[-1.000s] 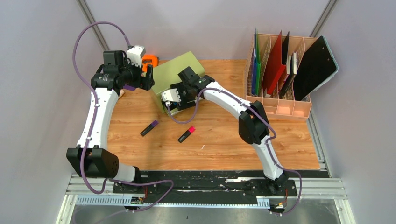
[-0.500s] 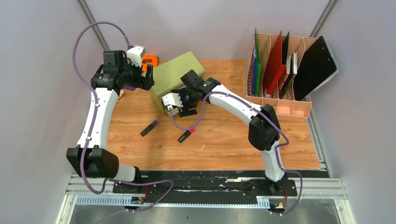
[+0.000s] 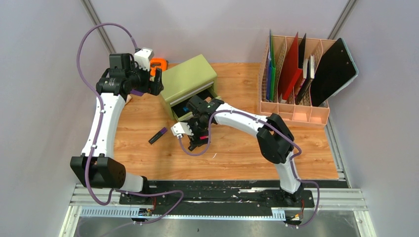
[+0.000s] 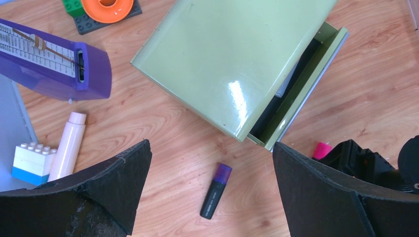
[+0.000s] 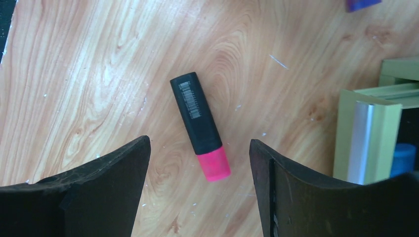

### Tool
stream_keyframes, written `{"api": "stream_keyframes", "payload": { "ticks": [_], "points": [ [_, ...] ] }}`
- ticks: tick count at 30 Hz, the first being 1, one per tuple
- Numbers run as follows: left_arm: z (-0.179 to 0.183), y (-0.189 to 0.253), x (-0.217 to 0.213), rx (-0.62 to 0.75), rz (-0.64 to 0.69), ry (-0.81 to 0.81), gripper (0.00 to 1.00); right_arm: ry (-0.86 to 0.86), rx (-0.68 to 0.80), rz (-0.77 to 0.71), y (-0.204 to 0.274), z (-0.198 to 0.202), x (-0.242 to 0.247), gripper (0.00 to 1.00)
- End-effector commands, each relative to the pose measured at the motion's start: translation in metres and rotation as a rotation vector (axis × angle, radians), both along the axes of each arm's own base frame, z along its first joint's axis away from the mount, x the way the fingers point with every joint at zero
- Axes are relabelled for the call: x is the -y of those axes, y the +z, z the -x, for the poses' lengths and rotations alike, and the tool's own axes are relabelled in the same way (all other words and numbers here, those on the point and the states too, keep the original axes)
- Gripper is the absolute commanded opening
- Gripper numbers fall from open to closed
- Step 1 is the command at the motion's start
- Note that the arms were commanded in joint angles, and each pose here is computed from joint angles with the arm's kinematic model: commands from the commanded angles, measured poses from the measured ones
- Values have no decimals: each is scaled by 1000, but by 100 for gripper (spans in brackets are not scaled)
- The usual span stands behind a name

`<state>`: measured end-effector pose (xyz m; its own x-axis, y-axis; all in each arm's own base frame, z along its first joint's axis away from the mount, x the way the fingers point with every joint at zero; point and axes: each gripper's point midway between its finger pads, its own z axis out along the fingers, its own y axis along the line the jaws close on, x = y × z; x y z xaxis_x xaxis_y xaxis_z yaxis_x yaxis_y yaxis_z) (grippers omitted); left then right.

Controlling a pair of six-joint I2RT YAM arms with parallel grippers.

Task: Organize the desk
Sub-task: Pick up the stationery from the center of the board.

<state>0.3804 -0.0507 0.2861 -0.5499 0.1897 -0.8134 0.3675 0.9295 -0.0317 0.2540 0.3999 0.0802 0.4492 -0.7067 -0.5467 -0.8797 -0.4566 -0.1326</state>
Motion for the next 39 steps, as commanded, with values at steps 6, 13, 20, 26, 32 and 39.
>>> {"api": "stream_keyframes", "payload": {
  "ticks": [6, 13, 20, 26, 32, 39],
  "points": [
    [3, 24, 1, 69, 20, -3, 100, 37, -57, 22, -26, 10, -6, 73],
    [3, 22, 0, 67, 15, -4, 100, 41, -56, 57, -46, 4, -7, 70],
    [4, 22, -1, 70, 7, -4, 100, 36, -45, 94, -58, 1, -2, 44],
    [2, 22, 0, 69, 11, -6, 100, 18, 12, 96, -45, -10, -1, 11],
    [2, 24, -1, 75, 10, -3, 100, -13, 131, 43, -5, -38, -7, 0],
    [2, 25, 0, 76, 12, -6, 100, -50, 286, -39, 51, -82, -15, 0]
  ]
}}
